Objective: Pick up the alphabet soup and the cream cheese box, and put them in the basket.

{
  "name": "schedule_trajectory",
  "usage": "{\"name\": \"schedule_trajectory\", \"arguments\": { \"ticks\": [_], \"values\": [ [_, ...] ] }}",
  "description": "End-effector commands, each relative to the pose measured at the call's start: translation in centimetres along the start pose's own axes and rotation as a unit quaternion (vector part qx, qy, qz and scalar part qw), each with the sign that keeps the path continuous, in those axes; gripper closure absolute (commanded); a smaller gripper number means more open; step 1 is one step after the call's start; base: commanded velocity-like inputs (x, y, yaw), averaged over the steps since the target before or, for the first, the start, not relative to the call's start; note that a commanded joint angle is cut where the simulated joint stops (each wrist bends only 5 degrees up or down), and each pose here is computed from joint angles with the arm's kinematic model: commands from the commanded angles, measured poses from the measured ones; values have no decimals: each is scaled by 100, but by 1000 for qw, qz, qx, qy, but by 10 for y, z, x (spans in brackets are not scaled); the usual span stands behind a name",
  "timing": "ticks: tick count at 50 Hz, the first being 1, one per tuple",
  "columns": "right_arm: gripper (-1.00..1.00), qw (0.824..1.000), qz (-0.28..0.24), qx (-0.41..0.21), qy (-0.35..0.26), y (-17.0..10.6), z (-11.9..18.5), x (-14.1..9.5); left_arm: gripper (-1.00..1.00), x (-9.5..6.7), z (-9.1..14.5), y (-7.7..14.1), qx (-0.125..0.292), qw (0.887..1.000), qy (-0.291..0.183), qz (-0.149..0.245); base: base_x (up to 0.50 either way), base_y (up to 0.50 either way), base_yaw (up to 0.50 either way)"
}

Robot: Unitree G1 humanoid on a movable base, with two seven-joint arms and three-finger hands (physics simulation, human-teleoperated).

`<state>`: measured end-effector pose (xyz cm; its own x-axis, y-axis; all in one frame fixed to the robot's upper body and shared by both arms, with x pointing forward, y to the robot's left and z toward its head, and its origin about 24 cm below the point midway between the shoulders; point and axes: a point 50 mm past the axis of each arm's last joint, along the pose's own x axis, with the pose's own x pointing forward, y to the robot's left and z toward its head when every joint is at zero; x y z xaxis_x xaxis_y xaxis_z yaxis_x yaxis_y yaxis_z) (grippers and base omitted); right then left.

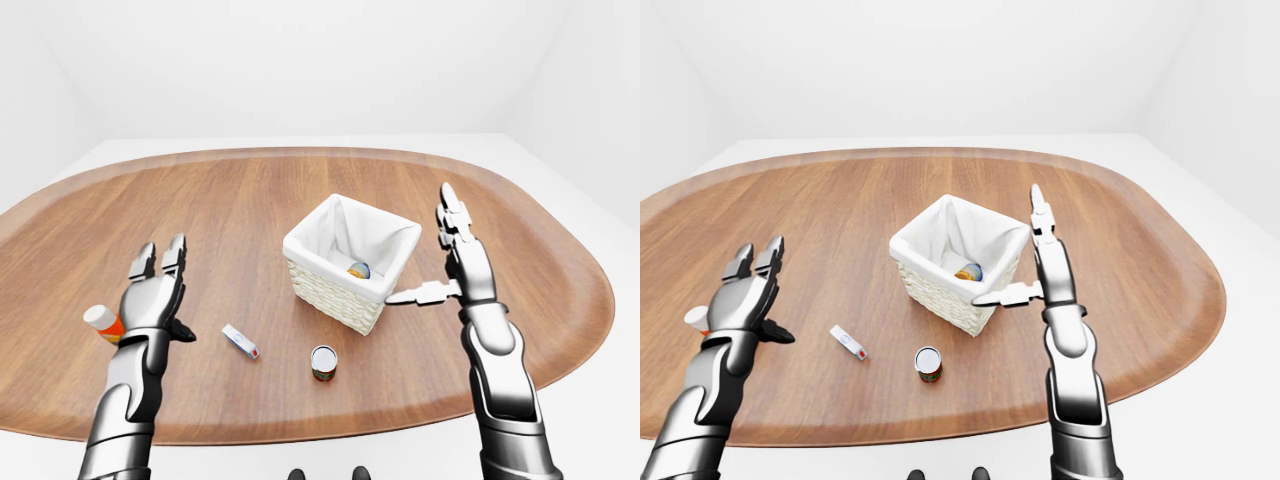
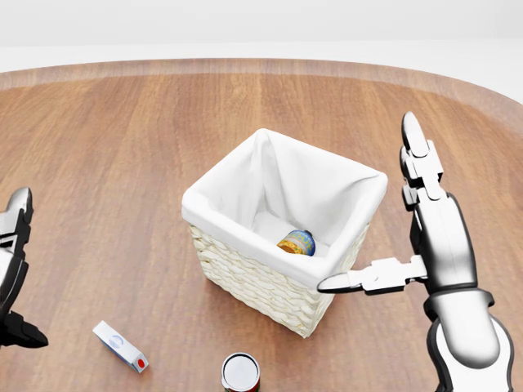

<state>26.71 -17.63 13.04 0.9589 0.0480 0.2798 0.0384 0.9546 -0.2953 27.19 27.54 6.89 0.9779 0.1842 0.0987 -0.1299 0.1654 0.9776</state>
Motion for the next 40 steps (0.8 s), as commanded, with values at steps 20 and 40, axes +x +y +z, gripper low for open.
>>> {"name": "schedule_trajectory", "arguments": {
  "ticks": [20, 40],
  "values": [
    [-100, 998, -29, 32, -40, -18, 15, 1, -100, -13, 31, -34, 90, 994, -59, -28, 0, 0, 0],
    [-100, 990, -59, 77, -104, -39, 41, -2, -100, -6, 60, -63, 93, 989, -101, -51, 0, 0, 0]
  ]
}}
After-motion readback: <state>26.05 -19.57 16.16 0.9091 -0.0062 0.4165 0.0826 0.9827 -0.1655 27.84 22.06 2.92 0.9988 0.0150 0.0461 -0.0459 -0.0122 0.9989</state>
